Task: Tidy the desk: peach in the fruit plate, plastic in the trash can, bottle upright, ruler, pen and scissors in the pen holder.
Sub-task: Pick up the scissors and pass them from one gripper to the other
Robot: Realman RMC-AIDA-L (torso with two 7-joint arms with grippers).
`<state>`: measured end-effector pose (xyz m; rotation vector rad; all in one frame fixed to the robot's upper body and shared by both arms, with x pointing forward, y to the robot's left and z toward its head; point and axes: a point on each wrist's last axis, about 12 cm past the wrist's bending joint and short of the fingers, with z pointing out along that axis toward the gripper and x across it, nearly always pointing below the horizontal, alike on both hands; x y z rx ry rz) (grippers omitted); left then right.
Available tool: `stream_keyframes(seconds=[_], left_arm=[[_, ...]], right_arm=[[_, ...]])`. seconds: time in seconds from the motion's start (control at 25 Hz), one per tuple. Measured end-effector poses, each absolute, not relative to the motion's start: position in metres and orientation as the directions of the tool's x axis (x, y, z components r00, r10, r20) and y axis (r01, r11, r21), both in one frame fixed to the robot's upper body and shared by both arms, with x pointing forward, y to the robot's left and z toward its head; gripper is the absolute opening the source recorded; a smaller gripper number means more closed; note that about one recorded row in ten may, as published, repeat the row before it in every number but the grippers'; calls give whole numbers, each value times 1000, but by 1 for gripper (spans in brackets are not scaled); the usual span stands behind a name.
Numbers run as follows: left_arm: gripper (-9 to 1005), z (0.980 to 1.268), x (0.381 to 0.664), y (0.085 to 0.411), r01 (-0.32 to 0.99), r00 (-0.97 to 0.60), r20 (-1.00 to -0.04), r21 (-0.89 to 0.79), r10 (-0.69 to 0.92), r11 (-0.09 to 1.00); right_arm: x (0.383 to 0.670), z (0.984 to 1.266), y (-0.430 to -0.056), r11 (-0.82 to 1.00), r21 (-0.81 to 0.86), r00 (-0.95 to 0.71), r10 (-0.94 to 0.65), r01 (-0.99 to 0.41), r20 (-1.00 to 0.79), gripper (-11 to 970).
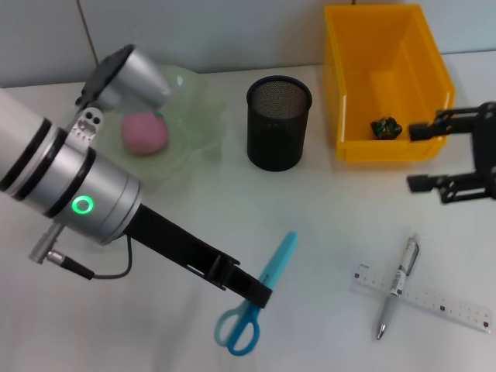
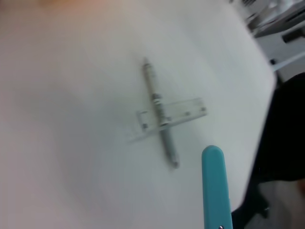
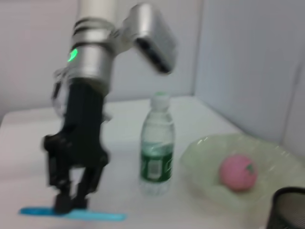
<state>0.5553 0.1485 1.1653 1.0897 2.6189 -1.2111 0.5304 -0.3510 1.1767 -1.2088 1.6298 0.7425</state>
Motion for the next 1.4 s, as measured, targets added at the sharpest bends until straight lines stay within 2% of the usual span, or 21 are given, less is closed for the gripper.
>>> stream_keyframes(seconds=[0.12, 0.2, 0.24, 0.48, 0.8, 1.0, 1.4], left_arm=[[245, 1166, 553, 153, 611, -756, -350, -680, 553, 405], [245, 1167, 550, 168, 576, -789, -421, -761, 448, 299], [245, 1167, 550, 168, 576, -789, -421, -761, 448, 299], [246, 1153, 549, 189, 502, -851, -462, -856, 251, 126], [246, 1157, 546, 201, 520, -850, -521, -853, 81, -39], [246, 1150, 540, 204, 534, -845, -530, -828, -75, -170], [247, 1133, 529, 205, 562, -822, -493, -783, -285, -267]], right_arm=[[525, 1178, -360, 367, -57, -65, -314, -929, -947, 731], [517, 1179, -371, 409, -32, -73, -238, -912, -969, 731], [517, 1179, -371, 409, -32, -73, -238, -912, -969, 731], [512, 1162, -380, 456, 72, -146, -129, -887, -981, 731], [513, 1146, -375, 450, 162, -212, -63, -878, -975, 731], [512, 1139, -368, 437, 184, -221, -34, -880, -975, 731], [511, 1126, -349, 433, 158, -180, -11, -888, -984, 731]])
